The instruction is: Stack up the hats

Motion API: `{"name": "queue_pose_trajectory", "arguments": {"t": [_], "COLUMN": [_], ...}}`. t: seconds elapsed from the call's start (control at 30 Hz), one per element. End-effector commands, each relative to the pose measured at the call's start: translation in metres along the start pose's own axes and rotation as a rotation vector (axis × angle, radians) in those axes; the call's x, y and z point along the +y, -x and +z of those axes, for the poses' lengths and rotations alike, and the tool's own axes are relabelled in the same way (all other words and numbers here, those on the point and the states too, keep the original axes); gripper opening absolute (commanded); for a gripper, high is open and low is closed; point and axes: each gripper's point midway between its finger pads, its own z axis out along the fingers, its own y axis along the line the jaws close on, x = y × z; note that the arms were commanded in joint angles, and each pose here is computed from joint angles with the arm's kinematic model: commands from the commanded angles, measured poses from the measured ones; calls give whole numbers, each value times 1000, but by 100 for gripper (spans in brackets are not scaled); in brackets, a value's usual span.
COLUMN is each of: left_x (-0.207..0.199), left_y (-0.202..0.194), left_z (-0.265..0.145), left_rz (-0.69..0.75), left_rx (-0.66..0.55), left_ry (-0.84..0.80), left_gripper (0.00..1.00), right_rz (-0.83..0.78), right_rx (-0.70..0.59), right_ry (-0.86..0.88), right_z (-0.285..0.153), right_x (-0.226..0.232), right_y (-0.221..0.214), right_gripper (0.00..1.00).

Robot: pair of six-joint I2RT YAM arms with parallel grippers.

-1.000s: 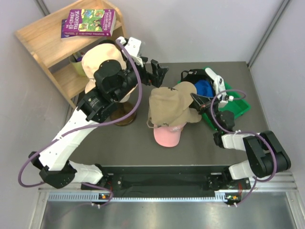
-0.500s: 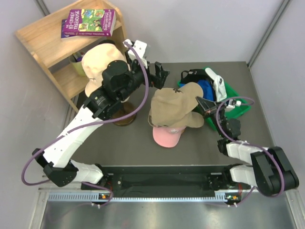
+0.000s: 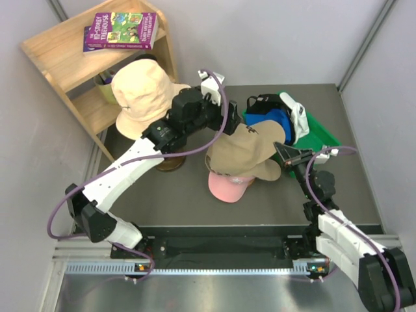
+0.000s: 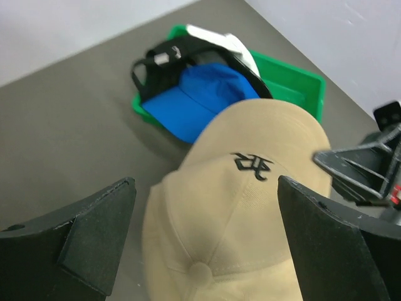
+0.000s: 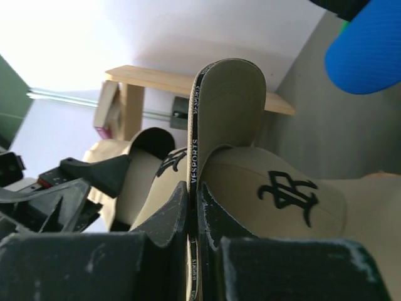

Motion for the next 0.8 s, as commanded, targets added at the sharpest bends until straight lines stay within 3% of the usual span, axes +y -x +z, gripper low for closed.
{"name": "queue_pose_trajectory", "arguments": {"t": [0.0, 0.1, 0.3, 0.5, 0.53, 0.77], "left_x": [-21, -29, -34, -31, -30, -30], "left_y": [-15, -33, -71, -93, -94, -99], "left_z": [4, 5, 9, 7, 7, 10], "left_rz": [-43, -66, -60, -32, -27, 3], "left_rx": [32, 60, 144, 173, 172, 185], "left_ry": [-130, -182, -241, -245, -244, -264], "left_gripper": [99, 99, 99, 99, 99, 99], "right_rz": [-108, -139, -170, -206, -223, -324], "right_rx": [28, 42, 94, 116, 112, 139], "right_ry": [-112, -124, -130, -111, -101, -72], "right_z": [-2, -1, 3, 2, 3, 14], "right_x": [-21, -19, -16, -10, -6, 5], "right_y": [-3, -3, -11, -13, -10, 4], "right_gripper": [0, 0, 14, 39, 47, 69]}}
